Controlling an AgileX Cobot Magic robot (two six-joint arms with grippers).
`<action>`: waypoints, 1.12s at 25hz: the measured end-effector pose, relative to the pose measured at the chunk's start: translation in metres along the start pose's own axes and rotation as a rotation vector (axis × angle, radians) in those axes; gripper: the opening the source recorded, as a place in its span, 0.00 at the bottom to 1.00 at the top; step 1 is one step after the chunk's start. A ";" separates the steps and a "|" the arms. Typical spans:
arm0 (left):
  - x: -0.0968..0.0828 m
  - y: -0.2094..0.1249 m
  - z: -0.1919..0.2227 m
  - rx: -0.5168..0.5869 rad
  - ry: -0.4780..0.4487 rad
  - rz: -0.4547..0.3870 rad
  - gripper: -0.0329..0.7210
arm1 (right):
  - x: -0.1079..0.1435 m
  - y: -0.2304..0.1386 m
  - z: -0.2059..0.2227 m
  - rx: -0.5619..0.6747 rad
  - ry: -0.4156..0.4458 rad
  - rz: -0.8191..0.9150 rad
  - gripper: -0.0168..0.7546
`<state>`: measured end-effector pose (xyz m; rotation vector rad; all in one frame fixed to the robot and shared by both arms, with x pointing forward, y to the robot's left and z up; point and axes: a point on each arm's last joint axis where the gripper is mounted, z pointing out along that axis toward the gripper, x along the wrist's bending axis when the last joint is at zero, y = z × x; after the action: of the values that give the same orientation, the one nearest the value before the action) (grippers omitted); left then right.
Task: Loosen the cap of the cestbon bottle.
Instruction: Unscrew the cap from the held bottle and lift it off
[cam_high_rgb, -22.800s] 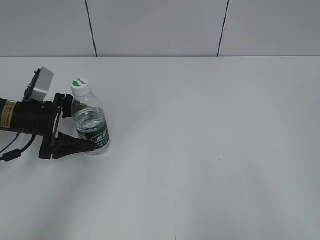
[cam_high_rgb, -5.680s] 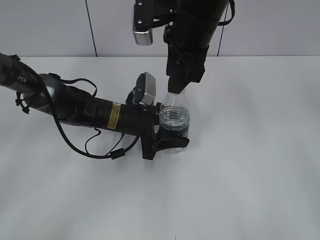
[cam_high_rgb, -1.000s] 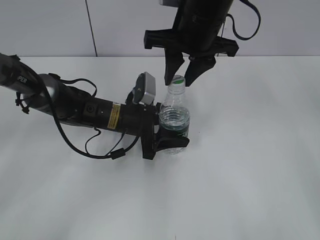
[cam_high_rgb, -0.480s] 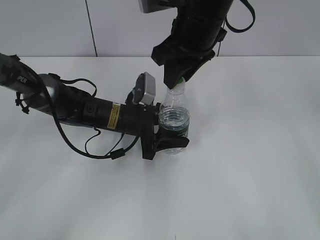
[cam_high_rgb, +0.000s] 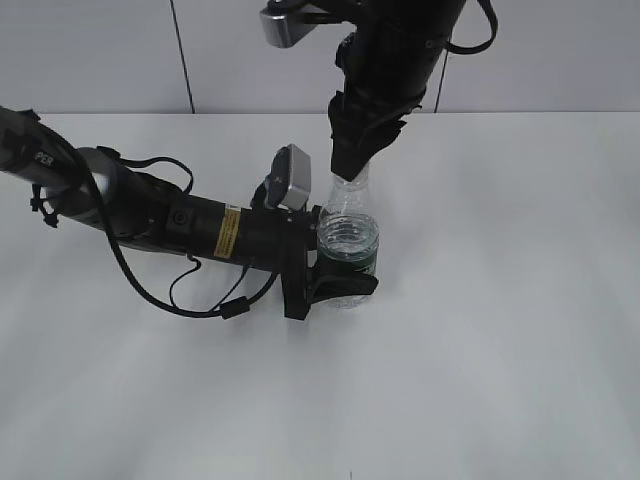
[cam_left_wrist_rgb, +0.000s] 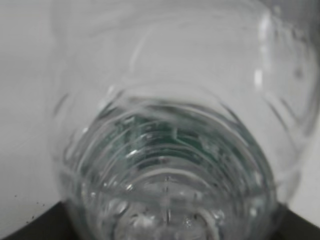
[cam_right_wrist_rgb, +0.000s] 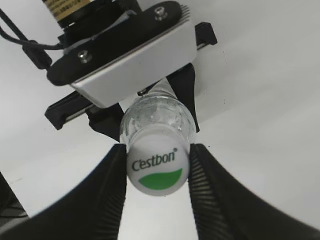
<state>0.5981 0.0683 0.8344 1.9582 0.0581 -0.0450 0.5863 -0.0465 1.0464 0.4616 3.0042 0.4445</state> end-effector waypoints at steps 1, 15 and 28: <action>0.000 0.000 0.000 0.001 -0.001 0.001 0.59 | 0.000 0.000 0.000 0.000 0.000 -0.044 0.40; -0.001 0.001 0.000 -0.009 -0.011 0.004 0.59 | 0.001 0.001 -0.003 -0.007 0.000 -0.593 0.40; -0.001 0.001 -0.001 -0.009 -0.012 0.004 0.59 | 0.001 0.001 -0.003 -0.015 0.004 -0.660 0.40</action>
<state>0.5973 0.0686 0.8353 1.9485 0.0463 -0.0540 0.5851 -0.0457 1.0491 -0.5240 2.9100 0.3982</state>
